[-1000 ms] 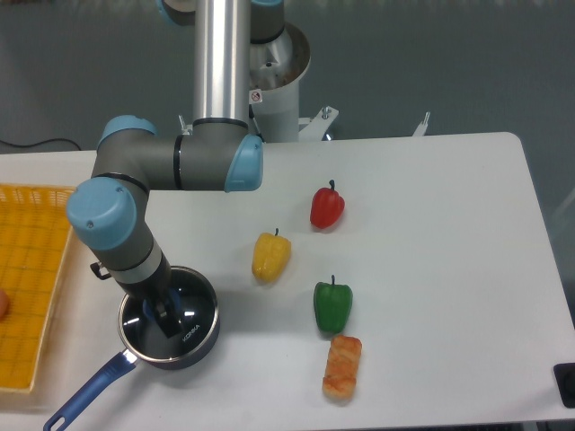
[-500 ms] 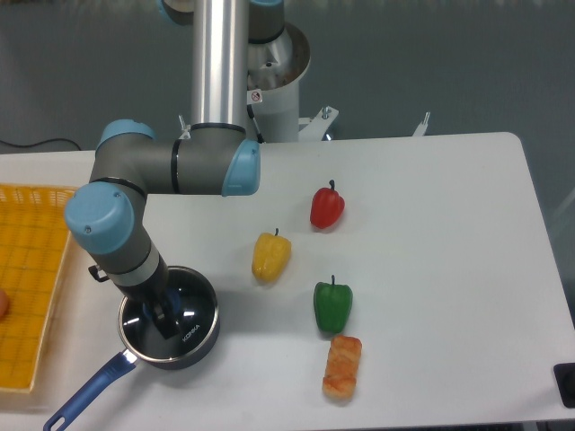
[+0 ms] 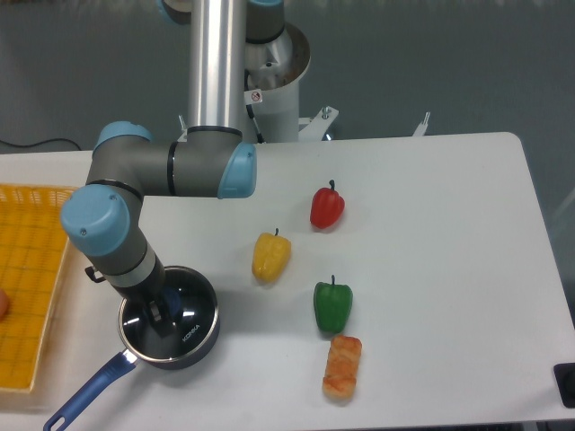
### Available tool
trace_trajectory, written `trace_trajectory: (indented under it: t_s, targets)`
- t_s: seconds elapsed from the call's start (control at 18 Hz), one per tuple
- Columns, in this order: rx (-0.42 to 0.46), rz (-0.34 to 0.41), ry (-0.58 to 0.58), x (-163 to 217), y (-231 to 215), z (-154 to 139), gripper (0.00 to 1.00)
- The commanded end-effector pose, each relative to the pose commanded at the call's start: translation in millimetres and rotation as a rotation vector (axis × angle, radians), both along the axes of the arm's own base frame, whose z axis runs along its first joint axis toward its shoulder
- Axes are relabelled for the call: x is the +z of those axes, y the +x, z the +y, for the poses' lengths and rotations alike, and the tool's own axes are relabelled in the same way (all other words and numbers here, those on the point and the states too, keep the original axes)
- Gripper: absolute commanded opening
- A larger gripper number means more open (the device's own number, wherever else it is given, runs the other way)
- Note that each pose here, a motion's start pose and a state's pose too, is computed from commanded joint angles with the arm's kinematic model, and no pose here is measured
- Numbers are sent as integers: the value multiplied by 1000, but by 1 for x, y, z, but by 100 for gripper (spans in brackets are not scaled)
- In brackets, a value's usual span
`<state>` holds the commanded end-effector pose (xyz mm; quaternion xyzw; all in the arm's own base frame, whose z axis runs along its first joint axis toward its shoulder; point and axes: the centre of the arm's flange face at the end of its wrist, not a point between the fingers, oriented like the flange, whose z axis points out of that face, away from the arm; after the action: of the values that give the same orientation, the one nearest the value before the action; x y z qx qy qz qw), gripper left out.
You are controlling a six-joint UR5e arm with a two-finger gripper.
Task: Open the lid
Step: 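Close the gripper around the blue lid knob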
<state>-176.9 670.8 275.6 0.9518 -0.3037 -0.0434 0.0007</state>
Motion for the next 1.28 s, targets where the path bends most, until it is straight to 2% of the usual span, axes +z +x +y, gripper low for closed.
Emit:
trace_trajectory:
  t_s: [0.28, 0.78, 1.28]
  targets:
    - [0, 2, 1, 1, 0, -1, 81]
    - [3, 5, 8, 7, 1, -2, 66]
    - [15, 5, 9, 7, 1, -2, 63]
